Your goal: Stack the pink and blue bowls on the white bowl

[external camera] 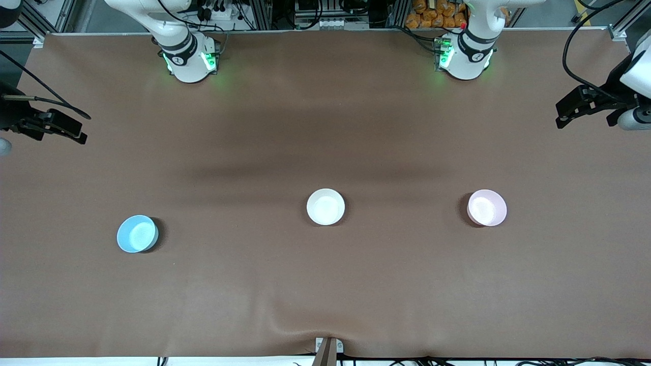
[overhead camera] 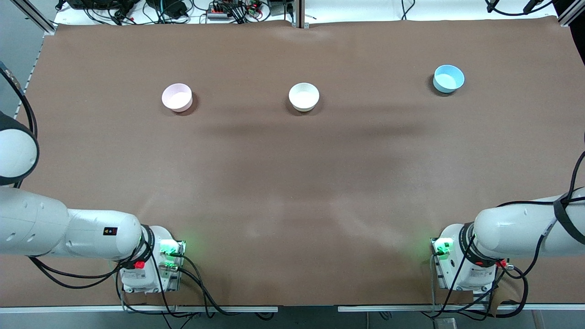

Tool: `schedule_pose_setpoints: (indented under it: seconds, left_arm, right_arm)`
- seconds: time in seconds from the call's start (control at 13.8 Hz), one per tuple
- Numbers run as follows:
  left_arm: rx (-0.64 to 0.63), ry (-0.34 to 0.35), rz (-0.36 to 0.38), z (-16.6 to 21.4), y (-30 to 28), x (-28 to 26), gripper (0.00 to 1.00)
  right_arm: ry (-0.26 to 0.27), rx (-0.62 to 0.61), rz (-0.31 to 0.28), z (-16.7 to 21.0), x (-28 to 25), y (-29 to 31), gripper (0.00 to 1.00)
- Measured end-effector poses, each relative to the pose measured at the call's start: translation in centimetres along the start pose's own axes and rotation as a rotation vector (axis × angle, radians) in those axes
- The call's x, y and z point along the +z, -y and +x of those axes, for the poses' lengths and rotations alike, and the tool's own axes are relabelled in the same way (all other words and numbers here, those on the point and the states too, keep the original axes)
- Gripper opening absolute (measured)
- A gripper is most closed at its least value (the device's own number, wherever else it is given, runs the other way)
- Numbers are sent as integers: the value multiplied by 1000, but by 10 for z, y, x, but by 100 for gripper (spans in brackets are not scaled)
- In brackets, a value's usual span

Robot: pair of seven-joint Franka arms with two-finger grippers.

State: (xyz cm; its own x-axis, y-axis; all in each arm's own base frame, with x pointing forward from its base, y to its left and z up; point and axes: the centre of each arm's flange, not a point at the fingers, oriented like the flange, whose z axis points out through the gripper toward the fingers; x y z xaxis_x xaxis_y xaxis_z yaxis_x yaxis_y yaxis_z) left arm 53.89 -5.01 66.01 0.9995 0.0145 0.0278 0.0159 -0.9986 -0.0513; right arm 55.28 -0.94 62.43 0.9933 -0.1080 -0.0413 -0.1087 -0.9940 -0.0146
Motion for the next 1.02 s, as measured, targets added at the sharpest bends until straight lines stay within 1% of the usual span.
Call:
schedule_pose_setpoints:
  seconds: [0.36, 0.73, 1.02]
  left_arm:
    - [-48, 9, -17, 2, 25, 1, 100]
    - [-34, 28, -17, 0, 24, 5, 100]
    - [-32, 57, -15, 1, 23, 19, 100]
  right_arm:
    - [0, 0, 0, 0, 0, 0, 100]
    - [1, 0, 0, 0, 0, 0, 100]
    - [1, 0, 0, 0, 0, 0, 100]
